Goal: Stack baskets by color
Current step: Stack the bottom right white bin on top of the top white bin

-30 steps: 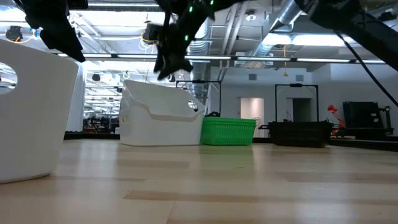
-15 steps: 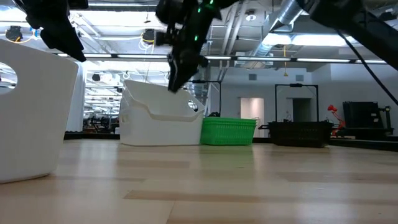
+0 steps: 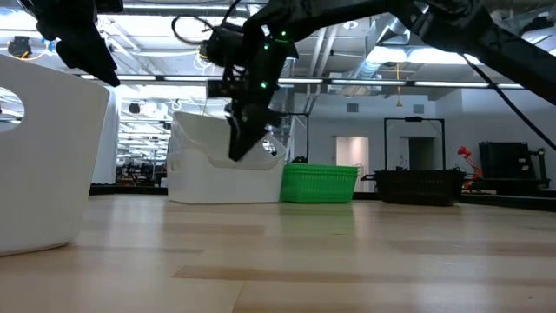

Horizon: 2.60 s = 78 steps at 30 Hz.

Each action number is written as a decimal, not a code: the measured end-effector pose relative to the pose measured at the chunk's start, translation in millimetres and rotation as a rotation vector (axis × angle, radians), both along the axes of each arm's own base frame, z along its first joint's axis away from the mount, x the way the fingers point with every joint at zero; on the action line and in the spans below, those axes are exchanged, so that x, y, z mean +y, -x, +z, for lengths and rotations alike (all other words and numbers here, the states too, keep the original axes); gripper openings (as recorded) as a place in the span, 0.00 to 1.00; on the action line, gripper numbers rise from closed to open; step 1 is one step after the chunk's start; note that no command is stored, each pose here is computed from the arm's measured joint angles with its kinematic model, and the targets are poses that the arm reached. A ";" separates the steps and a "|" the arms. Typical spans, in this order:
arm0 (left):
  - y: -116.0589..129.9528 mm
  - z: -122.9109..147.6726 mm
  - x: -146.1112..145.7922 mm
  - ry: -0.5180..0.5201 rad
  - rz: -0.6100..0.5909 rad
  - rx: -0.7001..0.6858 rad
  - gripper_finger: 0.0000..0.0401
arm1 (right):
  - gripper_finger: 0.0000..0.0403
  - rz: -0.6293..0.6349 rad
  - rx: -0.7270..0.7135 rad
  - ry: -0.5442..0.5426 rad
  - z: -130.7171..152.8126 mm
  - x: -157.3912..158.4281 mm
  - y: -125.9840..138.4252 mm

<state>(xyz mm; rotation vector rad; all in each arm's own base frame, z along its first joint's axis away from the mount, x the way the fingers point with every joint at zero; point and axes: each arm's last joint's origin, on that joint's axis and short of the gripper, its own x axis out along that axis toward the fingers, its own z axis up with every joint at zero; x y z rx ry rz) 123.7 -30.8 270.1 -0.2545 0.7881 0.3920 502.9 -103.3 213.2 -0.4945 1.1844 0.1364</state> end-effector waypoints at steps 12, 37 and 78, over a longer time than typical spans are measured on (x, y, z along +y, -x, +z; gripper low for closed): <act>1.3 -0.9 0.4 -0.003 0.000 0.016 0.63 | 0.36 0.015 0.028 0.005 -18.0 -0.2 -4.9; 1.3 -1.0 0.5 0.007 0.014 0.013 0.63 | 0.34 0.054 0.054 0.040 8.4 16.8 3.5; 1.7 -1.2 1.0 -0.007 0.020 0.015 0.63 | 0.30 0.009 -0.282 0.303 50.6 -12.8 -11.5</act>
